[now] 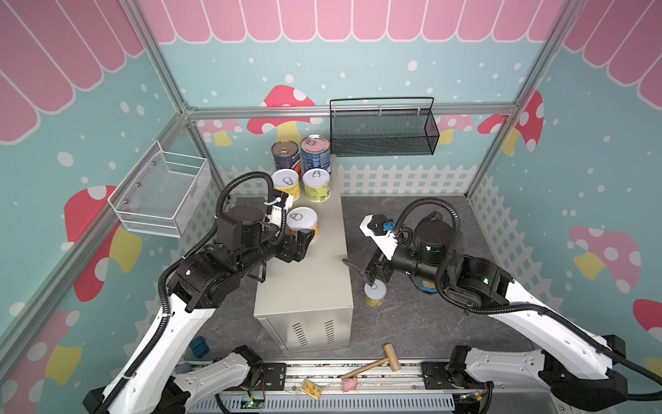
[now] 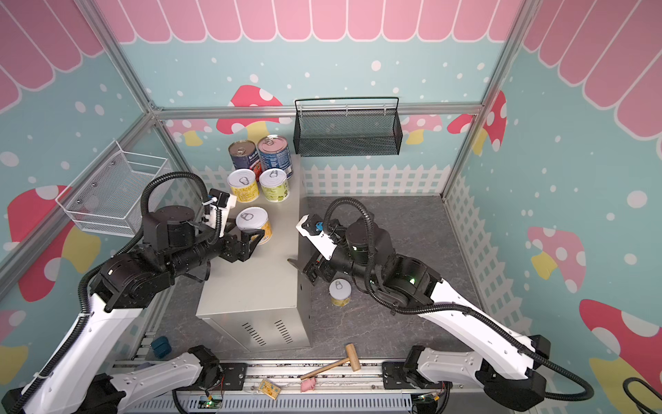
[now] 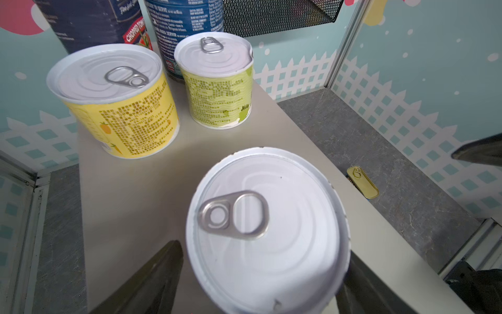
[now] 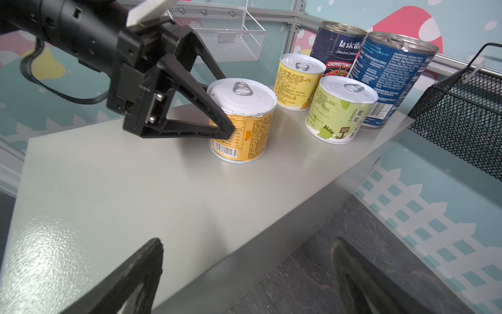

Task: Place and organize the canned foods onto the counter
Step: 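Push the orange-labelled can toward the yellow can with the left gripper while the right withdraws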

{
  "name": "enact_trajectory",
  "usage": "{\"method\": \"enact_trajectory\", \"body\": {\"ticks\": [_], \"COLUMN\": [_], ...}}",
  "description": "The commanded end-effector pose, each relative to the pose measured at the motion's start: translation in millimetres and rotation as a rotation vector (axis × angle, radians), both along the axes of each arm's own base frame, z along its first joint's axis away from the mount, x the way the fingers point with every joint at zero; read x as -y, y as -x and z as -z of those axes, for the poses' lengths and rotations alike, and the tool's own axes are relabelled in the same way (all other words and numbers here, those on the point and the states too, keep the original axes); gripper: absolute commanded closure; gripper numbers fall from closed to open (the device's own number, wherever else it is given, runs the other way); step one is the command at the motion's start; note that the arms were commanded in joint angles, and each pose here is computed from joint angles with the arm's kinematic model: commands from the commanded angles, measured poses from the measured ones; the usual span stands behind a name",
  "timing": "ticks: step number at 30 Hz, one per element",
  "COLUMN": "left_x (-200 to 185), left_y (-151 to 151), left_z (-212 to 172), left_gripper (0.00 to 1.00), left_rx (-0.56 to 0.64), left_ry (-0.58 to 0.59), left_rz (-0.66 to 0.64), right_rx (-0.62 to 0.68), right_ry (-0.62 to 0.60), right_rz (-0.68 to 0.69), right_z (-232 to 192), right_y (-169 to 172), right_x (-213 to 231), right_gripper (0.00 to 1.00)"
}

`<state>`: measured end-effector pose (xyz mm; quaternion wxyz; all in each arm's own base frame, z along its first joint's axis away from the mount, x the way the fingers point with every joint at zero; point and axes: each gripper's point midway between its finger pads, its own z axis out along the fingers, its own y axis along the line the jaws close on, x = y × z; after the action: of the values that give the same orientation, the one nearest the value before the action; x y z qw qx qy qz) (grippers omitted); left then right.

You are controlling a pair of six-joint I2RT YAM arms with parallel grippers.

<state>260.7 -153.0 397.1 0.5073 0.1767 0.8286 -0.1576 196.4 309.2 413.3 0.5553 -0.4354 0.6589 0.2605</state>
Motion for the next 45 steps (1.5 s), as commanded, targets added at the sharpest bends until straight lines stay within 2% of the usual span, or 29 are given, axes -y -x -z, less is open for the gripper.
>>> {"method": "enact_trajectory", "body": {"ticks": [1, 7, 17, 24, 30, 45], "left_x": [-3, -15, -25, -24, -13, -15], "left_y": [-1, -6, -11, -14, -12, -35], "left_z": [-2, 1, 9, 10, 4, -2], "left_gripper": [0.15, 0.18, 0.19, 0.16, 0.09, 0.11], "left_rx": [0.036, 0.067, 0.186, 0.209, 0.255, 0.282], "left_ry": [-0.017, -0.033, -0.072, 0.021, 0.034, 0.109], "left_rz": [0.019, -0.002, 0.042, 0.123, 0.216, 0.235], "right_rx": [0.047, 0.070, 0.097, 0.084, 0.081, 0.068], "right_ry": [-0.030, -0.028, -0.024, -0.015, -0.012, -0.018], "right_rz": [-0.062, -0.060, -0.059, -0.068, -0.080, -0.109], "right_z": [-8, -12, -6, 3, 5, 4], "right_y": [4, -2, -9, -11, -12, -12], "right_x": [-12, -20, -29, -35, -40, -50], "right_gripper": [0.02, 0.02, 0.02, 0.02, 0.02, 0.02]}}
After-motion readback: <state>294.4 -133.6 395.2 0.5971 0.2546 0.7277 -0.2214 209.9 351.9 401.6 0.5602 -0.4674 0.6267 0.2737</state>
